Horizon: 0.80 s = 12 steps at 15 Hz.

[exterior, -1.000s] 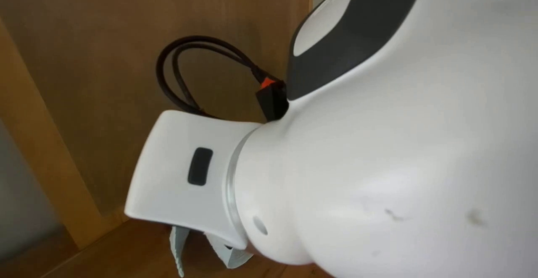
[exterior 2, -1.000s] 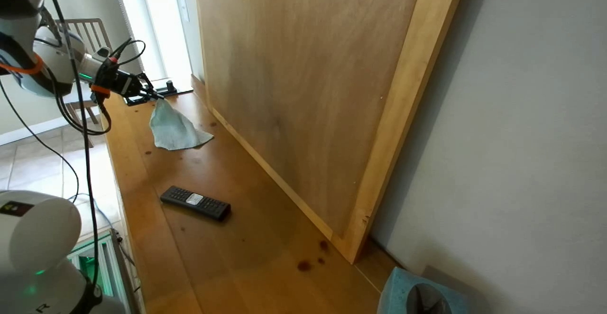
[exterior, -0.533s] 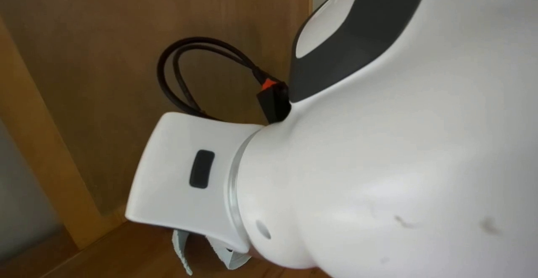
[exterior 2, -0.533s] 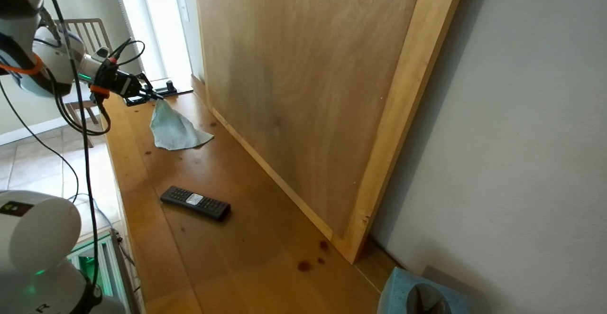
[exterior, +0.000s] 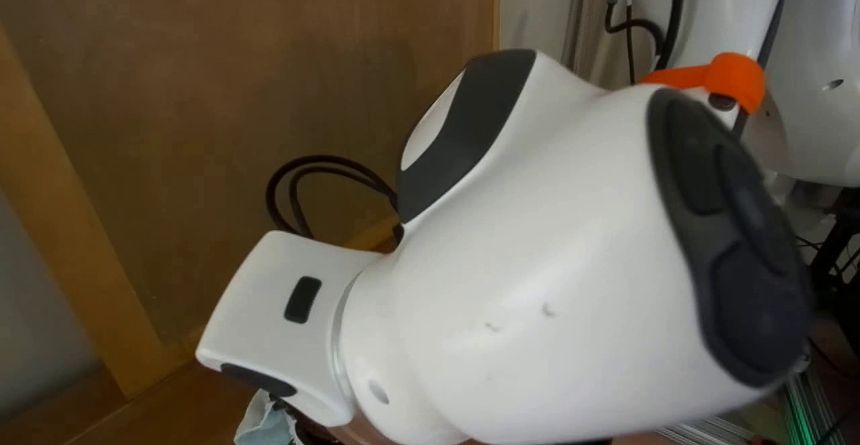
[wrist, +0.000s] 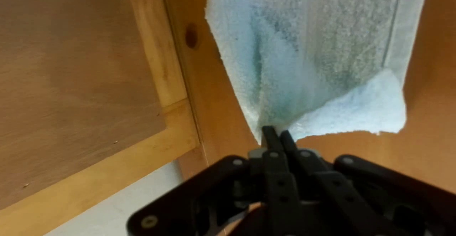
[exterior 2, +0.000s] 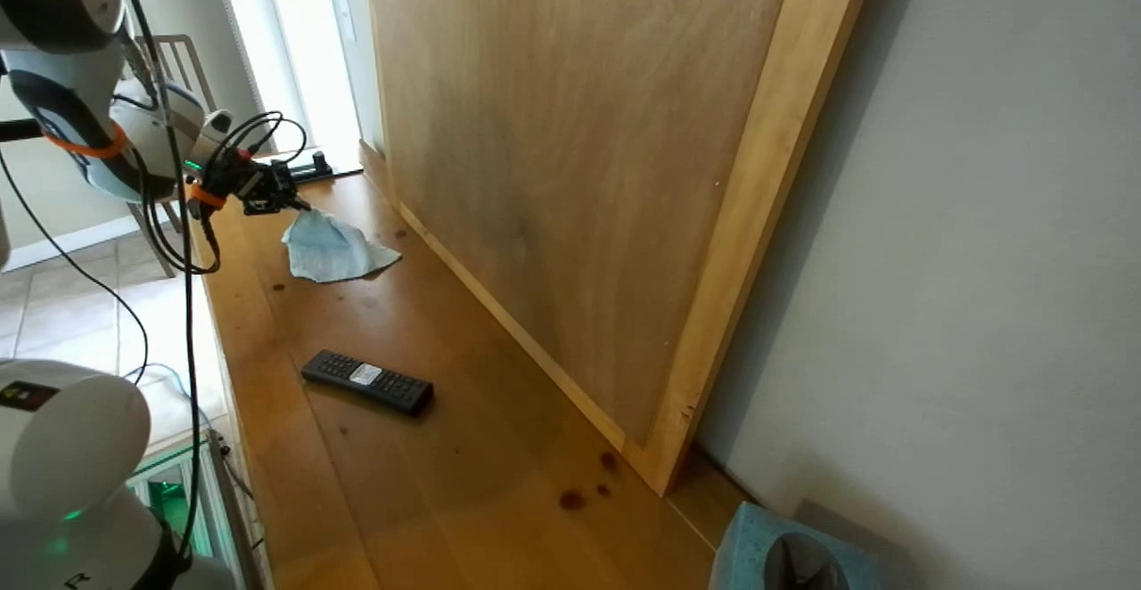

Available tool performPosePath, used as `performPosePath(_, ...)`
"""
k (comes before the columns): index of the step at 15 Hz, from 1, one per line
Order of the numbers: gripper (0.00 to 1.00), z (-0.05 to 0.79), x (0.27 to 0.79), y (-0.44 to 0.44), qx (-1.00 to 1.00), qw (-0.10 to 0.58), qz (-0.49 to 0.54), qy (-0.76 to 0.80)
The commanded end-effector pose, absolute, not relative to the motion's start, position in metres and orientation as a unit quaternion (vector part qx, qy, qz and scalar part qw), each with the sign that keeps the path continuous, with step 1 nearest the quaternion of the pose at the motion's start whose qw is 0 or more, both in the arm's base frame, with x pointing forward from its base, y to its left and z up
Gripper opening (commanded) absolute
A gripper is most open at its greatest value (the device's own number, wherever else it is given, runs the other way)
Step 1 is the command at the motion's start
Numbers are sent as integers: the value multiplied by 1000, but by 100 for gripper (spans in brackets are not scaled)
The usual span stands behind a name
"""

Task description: Spread the towel out

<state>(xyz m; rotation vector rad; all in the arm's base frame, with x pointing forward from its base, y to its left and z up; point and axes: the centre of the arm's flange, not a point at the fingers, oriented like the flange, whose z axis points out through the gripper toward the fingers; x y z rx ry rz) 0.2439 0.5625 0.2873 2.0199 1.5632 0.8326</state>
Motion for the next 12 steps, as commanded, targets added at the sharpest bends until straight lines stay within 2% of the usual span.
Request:
performPosePath(1, 1, 265, 258, 566, 772, 156, 310, 533)
performPosePath(7, 1, 253, 265, 565, 805, 90, 305, 501)
performPosePath(8, 27, 254, 265, 565, 803, 80, 309, 503)
performPosePath(10, 33, 265, 261, 566, 796, 80, 313, 511)
performPosePath(12, 47, 279, 251, 569, 790, 84, 306, 525)
